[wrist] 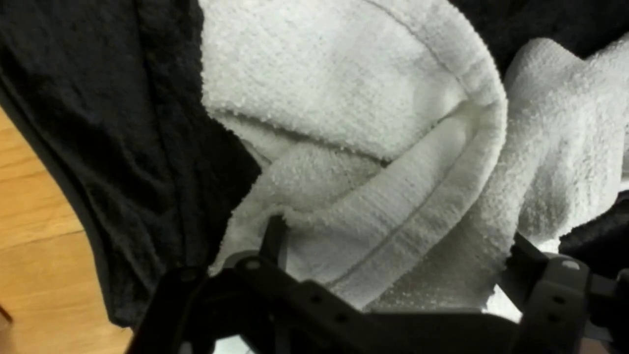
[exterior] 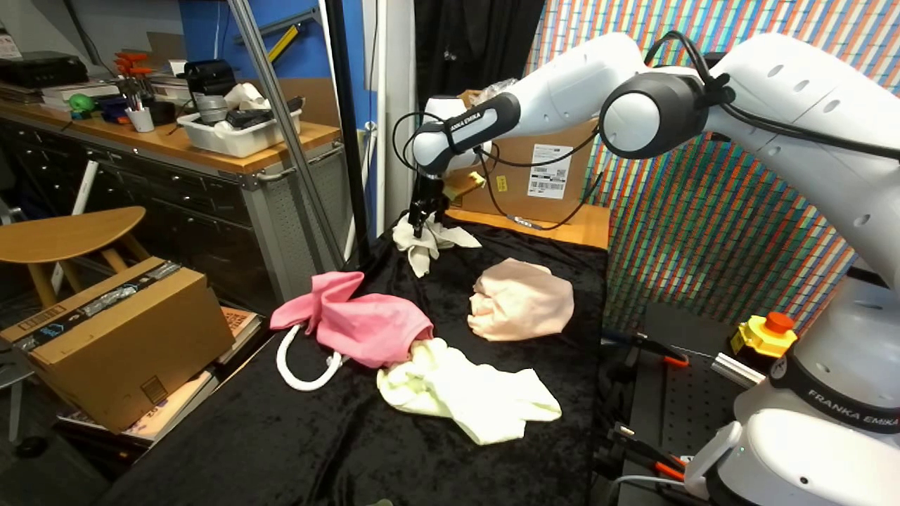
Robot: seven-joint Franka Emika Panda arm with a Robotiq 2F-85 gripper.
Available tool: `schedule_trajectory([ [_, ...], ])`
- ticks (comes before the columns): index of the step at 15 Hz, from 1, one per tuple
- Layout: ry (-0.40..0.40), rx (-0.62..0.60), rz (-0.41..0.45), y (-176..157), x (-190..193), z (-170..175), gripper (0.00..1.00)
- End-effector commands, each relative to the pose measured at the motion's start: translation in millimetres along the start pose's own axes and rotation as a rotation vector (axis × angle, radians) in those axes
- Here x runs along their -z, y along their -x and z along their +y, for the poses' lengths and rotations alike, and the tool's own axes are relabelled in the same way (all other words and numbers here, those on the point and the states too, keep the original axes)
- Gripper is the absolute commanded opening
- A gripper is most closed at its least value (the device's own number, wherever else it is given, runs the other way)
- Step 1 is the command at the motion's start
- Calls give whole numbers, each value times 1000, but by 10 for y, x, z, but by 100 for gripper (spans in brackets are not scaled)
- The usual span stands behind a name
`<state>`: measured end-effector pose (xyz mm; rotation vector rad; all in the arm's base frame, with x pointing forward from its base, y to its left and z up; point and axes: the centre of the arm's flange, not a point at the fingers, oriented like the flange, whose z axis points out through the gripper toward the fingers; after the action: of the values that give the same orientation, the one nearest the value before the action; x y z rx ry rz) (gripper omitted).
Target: Put all the items on the table in one place
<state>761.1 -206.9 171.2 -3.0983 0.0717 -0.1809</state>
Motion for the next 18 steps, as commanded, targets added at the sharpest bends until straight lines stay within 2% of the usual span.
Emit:
schedule_trajectory([
  [1,-14,9,-8,-120,-47,-45,100],
  [2,-17,8,-9,-114,-56,-61,75],
  [3,-14,15,-11,-107,-62,-72,74],
  [4,-17,16,-11,-103,-64,-78,68],
  [5,-17,18,-11,-100,-56,-82,57],
  [11,-21,28,-4,-83,98,-73,13],
  [12,-25,34,-8,-75,119,-74,9],
  [14,-27,42,-14,-62,157,-80,7],
  [15,-31,45,-20,-50,175,-85,10],
  [18,-61,88,-51,27,308,-125,11],
])
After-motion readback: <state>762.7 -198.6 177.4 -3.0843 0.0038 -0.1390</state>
